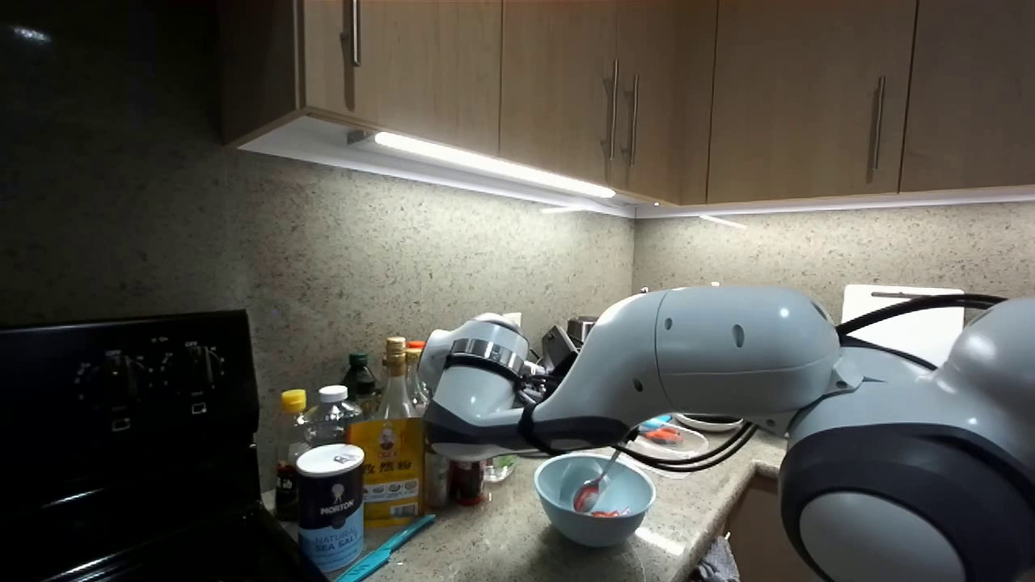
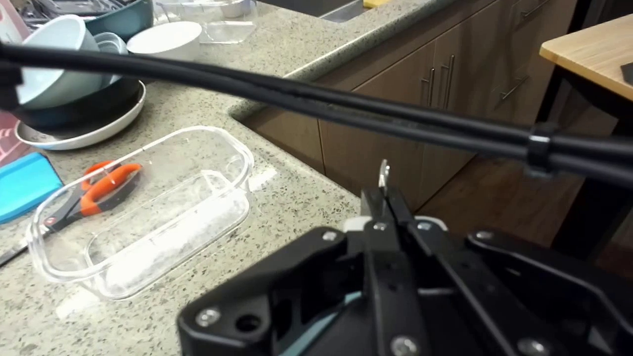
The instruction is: Use the spoon to stir the contents in the bowl
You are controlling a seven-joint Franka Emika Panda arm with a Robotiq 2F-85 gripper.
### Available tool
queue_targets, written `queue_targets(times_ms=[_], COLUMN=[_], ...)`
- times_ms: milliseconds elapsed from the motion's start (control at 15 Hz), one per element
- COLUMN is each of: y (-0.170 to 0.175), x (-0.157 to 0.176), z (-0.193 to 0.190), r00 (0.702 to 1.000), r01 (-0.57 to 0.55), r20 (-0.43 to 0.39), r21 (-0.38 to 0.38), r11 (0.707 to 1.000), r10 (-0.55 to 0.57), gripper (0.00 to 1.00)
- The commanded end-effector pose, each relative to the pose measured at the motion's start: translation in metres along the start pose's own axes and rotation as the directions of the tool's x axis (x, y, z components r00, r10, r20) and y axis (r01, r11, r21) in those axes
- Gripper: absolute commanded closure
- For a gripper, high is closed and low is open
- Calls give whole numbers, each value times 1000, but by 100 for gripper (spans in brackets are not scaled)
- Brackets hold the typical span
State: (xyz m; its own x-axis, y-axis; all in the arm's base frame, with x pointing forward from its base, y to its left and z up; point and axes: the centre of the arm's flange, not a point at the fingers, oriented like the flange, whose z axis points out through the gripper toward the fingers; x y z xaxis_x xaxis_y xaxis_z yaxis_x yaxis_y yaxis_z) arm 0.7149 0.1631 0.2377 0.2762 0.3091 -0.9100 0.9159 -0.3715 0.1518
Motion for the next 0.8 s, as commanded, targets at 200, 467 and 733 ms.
queue_targets(times_ms=[200,467,733], y=[34,31,11], x=[10,6,-11], z=[-12,-14,-20], r00=[994,995,995], r01=[84,73,63], r20=[-70,-71,-80], r21=[64,61,49], r11=[994,995,997], r10=[-80,-68,-59], gripper=[47,21,1])
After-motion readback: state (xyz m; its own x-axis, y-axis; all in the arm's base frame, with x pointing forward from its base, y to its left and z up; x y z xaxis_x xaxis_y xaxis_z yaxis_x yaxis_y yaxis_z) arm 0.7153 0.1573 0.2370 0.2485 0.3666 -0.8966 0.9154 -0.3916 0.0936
